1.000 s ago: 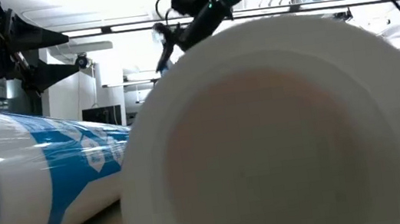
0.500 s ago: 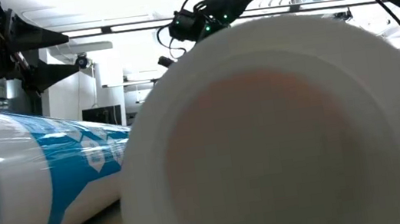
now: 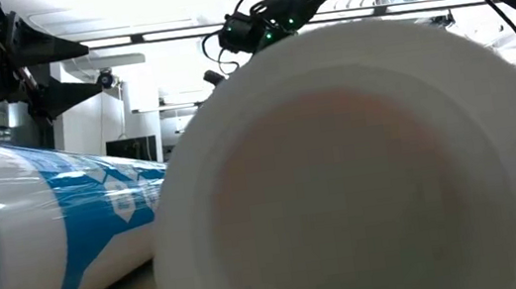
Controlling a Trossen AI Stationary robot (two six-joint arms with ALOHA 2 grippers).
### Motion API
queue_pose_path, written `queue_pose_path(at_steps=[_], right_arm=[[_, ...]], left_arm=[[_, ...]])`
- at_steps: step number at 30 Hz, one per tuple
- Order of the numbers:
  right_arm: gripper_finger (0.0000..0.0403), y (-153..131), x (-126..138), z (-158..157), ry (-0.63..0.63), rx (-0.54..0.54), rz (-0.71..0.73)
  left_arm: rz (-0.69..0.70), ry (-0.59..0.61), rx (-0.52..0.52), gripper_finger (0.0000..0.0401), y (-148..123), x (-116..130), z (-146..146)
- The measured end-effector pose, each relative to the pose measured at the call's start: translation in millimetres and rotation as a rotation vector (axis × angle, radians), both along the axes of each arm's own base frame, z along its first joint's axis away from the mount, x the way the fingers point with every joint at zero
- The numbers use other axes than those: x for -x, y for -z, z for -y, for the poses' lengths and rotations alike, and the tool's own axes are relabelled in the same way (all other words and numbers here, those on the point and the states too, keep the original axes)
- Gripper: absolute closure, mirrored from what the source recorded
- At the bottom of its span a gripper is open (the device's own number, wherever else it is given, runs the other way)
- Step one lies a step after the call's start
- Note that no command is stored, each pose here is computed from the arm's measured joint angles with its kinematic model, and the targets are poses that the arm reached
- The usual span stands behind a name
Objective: Pick & place silicon tubes, Sealant and Lysol wipes
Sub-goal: Put the right blue sealant into the red bin
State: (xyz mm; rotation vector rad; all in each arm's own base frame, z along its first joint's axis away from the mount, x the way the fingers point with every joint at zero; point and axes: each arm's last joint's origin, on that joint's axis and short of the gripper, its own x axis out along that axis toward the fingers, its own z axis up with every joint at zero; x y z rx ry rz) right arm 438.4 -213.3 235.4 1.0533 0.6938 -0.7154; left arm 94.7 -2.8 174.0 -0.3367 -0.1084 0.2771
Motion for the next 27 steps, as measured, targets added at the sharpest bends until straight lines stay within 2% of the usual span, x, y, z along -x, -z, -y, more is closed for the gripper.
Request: queue_pose_path(at_steps=[6,11,18,27], right_arm=[[0.0097,-16,3,-5,-0.037,0.038,0.023],[0.0097,-41,6,-25,-0.081,0.087,0.036],[0.0097,-75,22,-84,-0.165,0.137,-0.08],[0.0096,-91,52,-174,-0.162,-0.015,-0.31]], left_arm=[[0.0,0.0,0.0,0.0032,0,0,0],[0.0,0.0,0.0,0.0032,0,0,0],[0.0,0.0,0.0,0.0032,0,0,0],[0.0,0.0,0.0,0.0032,0,0,0]])
